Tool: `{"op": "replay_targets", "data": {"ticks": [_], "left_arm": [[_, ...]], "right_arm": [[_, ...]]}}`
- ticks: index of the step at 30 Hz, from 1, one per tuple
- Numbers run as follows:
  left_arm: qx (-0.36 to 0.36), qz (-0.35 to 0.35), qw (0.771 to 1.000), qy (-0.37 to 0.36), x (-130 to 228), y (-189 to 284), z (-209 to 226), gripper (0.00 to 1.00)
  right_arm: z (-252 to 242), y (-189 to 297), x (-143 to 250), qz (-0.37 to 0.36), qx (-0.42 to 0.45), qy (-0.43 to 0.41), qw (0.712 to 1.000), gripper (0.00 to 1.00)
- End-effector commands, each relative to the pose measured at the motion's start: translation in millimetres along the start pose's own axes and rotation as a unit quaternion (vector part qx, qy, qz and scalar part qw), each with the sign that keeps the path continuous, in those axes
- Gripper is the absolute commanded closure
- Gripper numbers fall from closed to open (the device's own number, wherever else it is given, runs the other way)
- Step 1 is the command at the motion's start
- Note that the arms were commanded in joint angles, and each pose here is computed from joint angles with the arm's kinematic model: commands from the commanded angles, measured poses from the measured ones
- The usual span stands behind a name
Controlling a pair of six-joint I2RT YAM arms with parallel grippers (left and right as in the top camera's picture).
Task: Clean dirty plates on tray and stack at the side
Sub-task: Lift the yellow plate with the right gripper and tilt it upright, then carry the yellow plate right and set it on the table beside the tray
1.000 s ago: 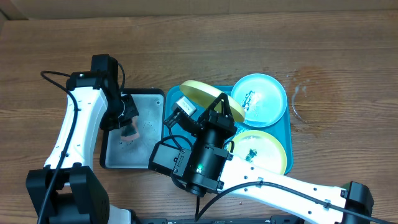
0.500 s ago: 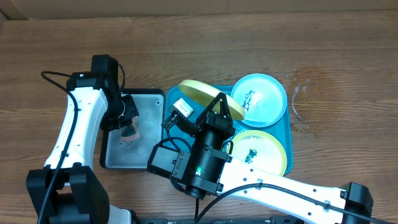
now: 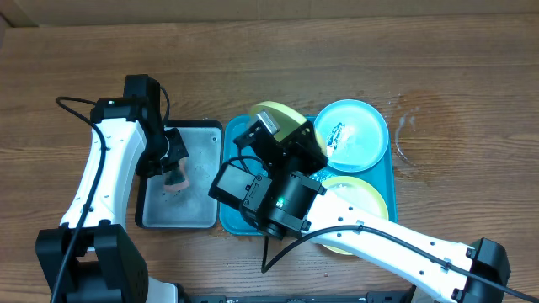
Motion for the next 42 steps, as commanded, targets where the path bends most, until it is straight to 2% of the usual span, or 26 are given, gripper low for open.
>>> {"op": "replay_targets", "data": {"ticks": [1,3,5,8,10,12,14,16,19,26,29,34,42], "left_arm": [[0.014,-0.007,1.000,-0.010,1.9,4.3,-1.8,0.96],[0.019,-0.004,1.000,-0.013,3.0,4.3,-2.8,0.96],[0.018,-0.004,1.000,-0.016,3.1,4.3,-2.7,0.96],[0.022,-0.008,1.000,-0.016,1.5,4.4,-3.7,0.96],[0.021,-0.005,1.000,-0.016,2.7,4.3,-3.3,0.96],[0.019,-0.003,1.000,-0.019,3.5,4.3,-2.9,0.96],[0.020,-0.005,1.000,-0.019,2.7,4.3,-3.2,0.96],[0.021,-0.005,1.000,-0.019,2.4,4.3,-3.4,0.95],[0.020,-0.002,1.000,-0.019,3.9,4.3,-2.9,0.96],[0.019,0.001,1.000,-0.019,4.9,4.3,-2.7,0.96],[0.019,0.001,1.000,-0.020,4.9,4.3,-2.6,0.96],[0.019,0.001,1.000,-0.020,5.0,4.2,-2.6,0.96],[0.019,0.001,1.000,-0.021,4.9,4.3,-2.7,0.96]], "right_arm": [[-3.9,-8.8,-0.7,0.022,-0.034,-0.024,0.999,0.96],[-11.8,-4.0,2.7,0.022,-0.017,-0.033,0.999,0.96],[-7.2,5.0,0.9,0.014,-0.035,-0.064,0.997,0.96],[-4.0,-10.0,3.7,0.034,-0.038,-0.028,0.998,0.96],[-8.5,1.7,7.5,0.028,-0.026,-0.051,0.998,0.96],[3.2,10.5,9.4,0.038,-0.073,-0.072,0.994,0.96],[19.4,7.8,14.4,0.079,-0.140,-0.103,0.982,0.96],[36.4,0.3,20.6,0.137,-0.202,-0.163,0.956,0.96],[48.1,-21.8,31.9,0.229,-0.257,-0.261,0.902,0.96],[13.5,-101.7,49.6,0.312,-0.210,-0.423,0.825,0.96],[-15.7,-141.8,70.0,0.351,-0.196,-0.483,0.778,0.96],[-72.1,-204.0,126.7,0.402,-0.176,-0.559,0.704,0.96],[-157.5,-250.1,245.7,0.451,-0.089,-0.635,0.621,0.96]]}}
Point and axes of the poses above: each gripper's point midway between its finger pads, its own y axis back along the fingers, its own z axis along the line the jaws close on, x = y × z, the point moved 5 cm from there along y, back along the fingers, and after that the axes turned 6 degrees about -y, right-handed, at the moved point
